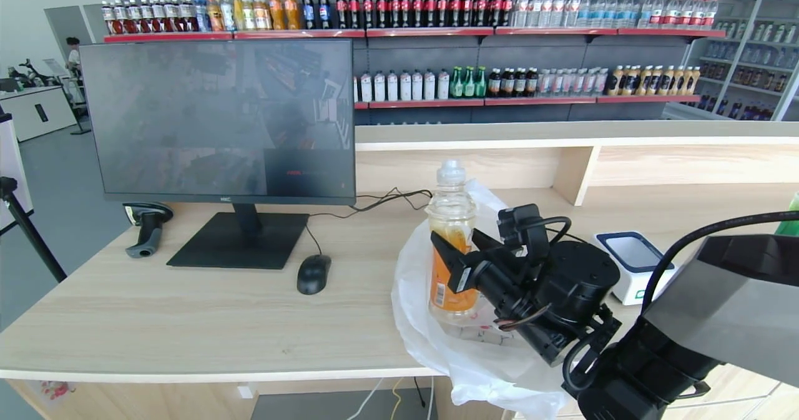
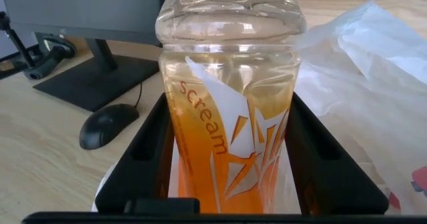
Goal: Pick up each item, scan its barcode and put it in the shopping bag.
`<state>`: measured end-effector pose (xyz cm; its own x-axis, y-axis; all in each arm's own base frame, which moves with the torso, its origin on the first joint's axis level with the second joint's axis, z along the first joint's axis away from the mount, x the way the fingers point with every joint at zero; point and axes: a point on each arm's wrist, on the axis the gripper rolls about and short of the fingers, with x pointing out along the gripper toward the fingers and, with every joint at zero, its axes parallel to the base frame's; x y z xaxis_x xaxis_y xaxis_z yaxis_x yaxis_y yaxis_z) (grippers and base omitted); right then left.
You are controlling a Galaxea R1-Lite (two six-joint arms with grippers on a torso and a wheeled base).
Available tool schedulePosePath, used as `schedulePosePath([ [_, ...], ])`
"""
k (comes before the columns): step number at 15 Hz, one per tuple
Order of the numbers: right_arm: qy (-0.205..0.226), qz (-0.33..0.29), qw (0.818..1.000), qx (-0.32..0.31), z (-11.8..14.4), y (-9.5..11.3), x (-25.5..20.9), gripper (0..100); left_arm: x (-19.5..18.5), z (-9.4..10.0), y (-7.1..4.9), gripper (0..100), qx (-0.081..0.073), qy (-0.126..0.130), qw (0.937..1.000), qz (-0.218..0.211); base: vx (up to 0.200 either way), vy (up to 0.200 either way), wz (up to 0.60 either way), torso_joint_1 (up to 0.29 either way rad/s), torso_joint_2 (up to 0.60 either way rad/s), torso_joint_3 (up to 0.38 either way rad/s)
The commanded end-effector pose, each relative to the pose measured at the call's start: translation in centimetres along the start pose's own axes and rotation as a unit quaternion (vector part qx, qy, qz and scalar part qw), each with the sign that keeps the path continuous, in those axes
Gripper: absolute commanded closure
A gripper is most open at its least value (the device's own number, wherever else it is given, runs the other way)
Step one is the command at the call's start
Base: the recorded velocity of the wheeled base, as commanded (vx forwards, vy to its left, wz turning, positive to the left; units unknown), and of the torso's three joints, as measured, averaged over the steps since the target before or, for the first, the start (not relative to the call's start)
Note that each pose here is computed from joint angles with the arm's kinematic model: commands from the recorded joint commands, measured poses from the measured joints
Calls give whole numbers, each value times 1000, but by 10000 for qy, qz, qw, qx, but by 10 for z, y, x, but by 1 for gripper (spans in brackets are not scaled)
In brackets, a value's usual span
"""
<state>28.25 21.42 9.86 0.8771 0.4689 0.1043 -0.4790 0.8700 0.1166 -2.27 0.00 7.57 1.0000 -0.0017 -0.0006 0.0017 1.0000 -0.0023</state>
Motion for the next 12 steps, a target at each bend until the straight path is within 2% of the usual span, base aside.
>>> schedulePosePath([
  [1, 85, 9, 10000, -13, -3, 1, -2, 100, 0, 0, 0, 0, -4, -3, 10000, 1, 0, 0, 0, 0, 0, 0],
  [12, 300, 88, 9995, -40, -2, 4, -22, 100, 0, 0, 0, 0, 4, -3, 10000, 1, 0, 0, 0, 0, 0, 0],
])
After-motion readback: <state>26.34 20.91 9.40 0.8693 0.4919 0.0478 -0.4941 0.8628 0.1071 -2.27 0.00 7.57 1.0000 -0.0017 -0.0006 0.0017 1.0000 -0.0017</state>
